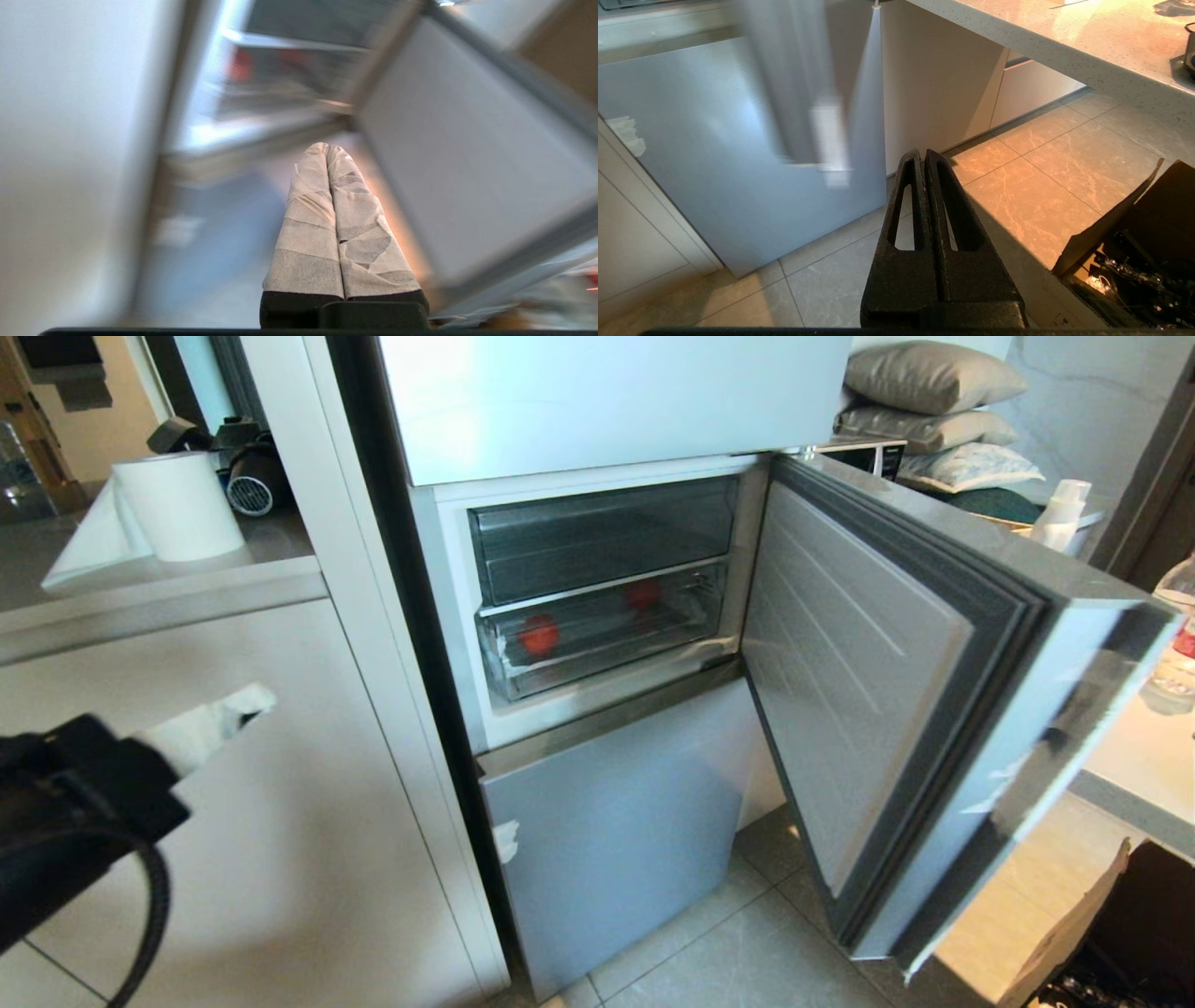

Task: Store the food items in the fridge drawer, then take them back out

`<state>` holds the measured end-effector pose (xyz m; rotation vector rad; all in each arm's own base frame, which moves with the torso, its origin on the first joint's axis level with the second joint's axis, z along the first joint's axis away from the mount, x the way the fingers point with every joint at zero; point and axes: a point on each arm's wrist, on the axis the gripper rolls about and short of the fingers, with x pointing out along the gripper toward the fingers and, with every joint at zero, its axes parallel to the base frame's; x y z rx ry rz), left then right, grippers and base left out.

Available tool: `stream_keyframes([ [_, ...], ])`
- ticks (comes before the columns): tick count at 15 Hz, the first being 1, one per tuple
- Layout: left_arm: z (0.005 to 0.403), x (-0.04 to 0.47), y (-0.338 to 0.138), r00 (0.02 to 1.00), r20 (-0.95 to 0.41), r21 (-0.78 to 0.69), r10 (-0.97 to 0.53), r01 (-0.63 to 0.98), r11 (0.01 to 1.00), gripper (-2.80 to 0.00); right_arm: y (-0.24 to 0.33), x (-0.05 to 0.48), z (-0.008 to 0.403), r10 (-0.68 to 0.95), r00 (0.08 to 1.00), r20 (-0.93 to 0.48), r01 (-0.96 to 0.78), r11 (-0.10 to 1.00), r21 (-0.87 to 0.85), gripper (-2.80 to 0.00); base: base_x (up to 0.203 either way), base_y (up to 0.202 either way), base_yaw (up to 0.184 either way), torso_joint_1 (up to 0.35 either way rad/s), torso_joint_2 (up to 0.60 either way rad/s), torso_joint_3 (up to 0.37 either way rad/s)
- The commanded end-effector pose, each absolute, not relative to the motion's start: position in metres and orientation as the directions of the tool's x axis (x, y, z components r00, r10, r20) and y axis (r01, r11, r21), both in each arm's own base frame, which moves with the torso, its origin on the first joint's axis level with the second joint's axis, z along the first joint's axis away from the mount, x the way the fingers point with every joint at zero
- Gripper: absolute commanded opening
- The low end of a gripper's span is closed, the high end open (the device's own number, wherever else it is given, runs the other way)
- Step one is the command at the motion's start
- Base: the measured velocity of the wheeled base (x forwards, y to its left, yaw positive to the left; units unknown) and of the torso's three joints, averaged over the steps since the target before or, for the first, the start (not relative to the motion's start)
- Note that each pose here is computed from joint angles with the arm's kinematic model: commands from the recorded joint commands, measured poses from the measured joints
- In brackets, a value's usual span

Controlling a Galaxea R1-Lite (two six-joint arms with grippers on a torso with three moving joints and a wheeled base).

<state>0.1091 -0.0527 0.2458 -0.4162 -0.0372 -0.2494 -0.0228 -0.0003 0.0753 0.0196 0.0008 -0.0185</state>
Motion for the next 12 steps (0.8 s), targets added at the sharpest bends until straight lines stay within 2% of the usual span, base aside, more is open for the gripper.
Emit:
stream_keyframes([
  [1, 0.252, 0.052, -0.019, 0.972, 0.184, -0.317, -0.144, 0.197, 0.928, -2.8, 0.0, -0.023, 0.075, -0.018, 1.0, -0.002, 0.018, 1.0, 0.02, -2.8, 0.0, 0.0, 0.0, 0.0, 0.0, 0.0],
  [4, 0.215, 0.012, 0.007, 0.971, 0.114, -0.213, 0.21, -0.183, 0.96, -2.8, 0.0, -0.023, 0.075, -0.018, 1.0, -0.002, 0.018, 1.0, 0.02, -2.8, 0.0, 0.0, 0.0, 0.0, 0.0, 0.0],
  [6, 0.161, -0.005, 0.008, 0.936, 0.019, -0.091, 0.351, -0.348, 0.933, -2.8, 0.0, -0.023, 0.075, -0.018, 1.0, -0.002, 0.018, 1.0, 0.02, -2.8, 0.0, 0.0, 0.0, 0.0, 0.0, 0.0],
  [7, 0.127, -0.004, 0.007, 0.945, -0.068, -0.013, 0.319, -0.32, 0.947, -2.8, 0.0, -0.023, 0.075, -0.018, 1.0, -0.002, 0.018, 1.0, 0.02, -2.8, 0.0, 0.0, 0.0, 0.0, 0.0, 0.0],
  [8, 0.104, -0.006, 0.004, 0.972, -0.117, 0.024, 0.206, -0.205, 0.978, -2.8, 0.0, -0.023, 0.075, -0.017, 1.0, -0.002, 0.017, 1.0, 0.02, -2.8, 0.0, 0.0, 0.0, 0.0, 0.0, 0.0],
  [9, 0.092, -0.012, 0.001, 0.991, -0.101, 0.03, 0.084, -0.082, 0.996, -2.8, 0.0, -0.023, 0.075, -0.017, 1.0, -0.002, 0.017, 1.0, 0.019, -2.8, 0.0, 0.0, 0.0, 0.0, 0.0, 0.0],
  [12, 0.076, -0.023, -0.001, 0.999, 0.0, 0.142, -0.046, 0.045, 0.989, -2.8, 0.0, -0.023, 0.075, -0.019, 1.0, -0.002, 0.019, 1.0, 0.021, -2.8, 0.0, 0.0, 0.0, 0.0, 0.0, 0.0],
])
